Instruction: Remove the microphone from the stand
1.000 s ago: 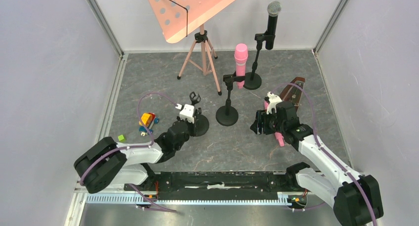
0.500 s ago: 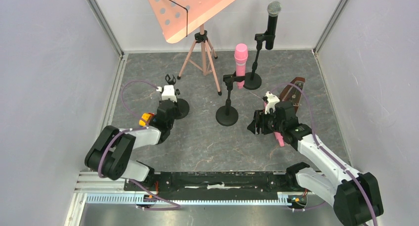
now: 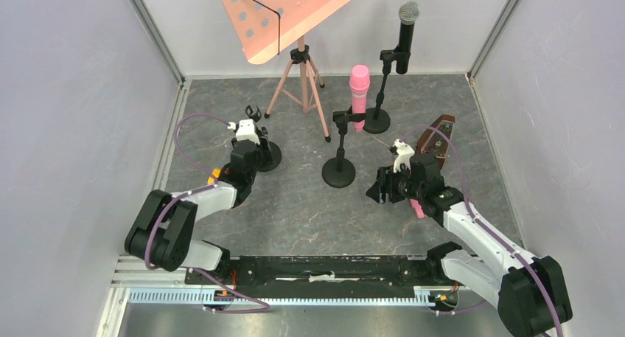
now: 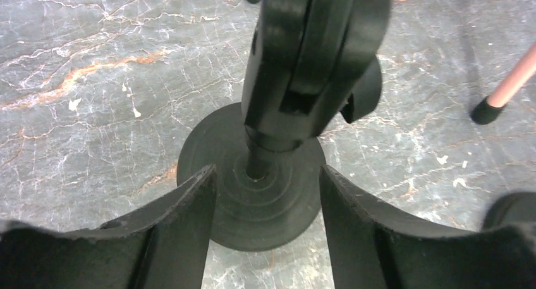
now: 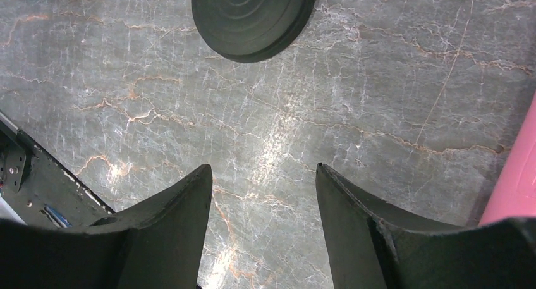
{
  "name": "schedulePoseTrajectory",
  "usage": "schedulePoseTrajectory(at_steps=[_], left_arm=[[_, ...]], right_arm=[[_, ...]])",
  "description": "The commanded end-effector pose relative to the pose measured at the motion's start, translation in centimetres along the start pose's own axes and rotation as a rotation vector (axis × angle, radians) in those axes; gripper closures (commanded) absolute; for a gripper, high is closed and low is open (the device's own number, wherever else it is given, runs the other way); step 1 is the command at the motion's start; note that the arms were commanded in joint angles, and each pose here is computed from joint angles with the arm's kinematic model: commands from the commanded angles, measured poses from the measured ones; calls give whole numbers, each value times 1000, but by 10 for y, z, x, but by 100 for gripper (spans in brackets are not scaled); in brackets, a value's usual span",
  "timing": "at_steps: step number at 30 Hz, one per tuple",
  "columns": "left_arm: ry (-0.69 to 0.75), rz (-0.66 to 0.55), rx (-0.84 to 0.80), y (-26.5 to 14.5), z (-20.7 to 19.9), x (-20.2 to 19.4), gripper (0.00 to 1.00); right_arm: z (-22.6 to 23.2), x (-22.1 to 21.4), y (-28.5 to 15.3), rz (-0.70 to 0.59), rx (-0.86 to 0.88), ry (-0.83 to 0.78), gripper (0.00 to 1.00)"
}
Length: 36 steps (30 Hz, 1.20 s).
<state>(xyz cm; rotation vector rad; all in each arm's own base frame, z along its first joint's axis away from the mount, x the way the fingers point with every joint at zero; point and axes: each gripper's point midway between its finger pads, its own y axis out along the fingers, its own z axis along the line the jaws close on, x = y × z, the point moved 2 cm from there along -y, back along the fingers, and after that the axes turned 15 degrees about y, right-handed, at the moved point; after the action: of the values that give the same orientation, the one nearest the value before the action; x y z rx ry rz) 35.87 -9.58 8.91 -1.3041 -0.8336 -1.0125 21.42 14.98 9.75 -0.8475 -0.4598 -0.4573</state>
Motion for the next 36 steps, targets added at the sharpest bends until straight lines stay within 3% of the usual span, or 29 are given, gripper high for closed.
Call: schedulePoseTrajectory(at_steps=[1, 7, 12, 19, 27, 36], left_arm=[[-96, 1, -73, -19, -9, 21, 31], [-152, 2, -209, -59, -19, 18, 22], [-181, -73, -510, -95, -61, 31, 21], [4, -249, -790, -125, -147, 61, 20], [84, -419, -847, -105, -203, 96, 16], [78, -451, -933, -90, -236, 104, 19]], right_arm=[[10, 8, -2, -44, 57, -45, 33], [10, 10, -4, -60, 53, -49, 33], [8, 11, -5, -75, 37, -48, 32], [10, 15, -4, -85, 43, -35, 32], [5, 9, -8, -83, 22, -31, 32], [0, 6, -9, -82, -5, -23, 32]])
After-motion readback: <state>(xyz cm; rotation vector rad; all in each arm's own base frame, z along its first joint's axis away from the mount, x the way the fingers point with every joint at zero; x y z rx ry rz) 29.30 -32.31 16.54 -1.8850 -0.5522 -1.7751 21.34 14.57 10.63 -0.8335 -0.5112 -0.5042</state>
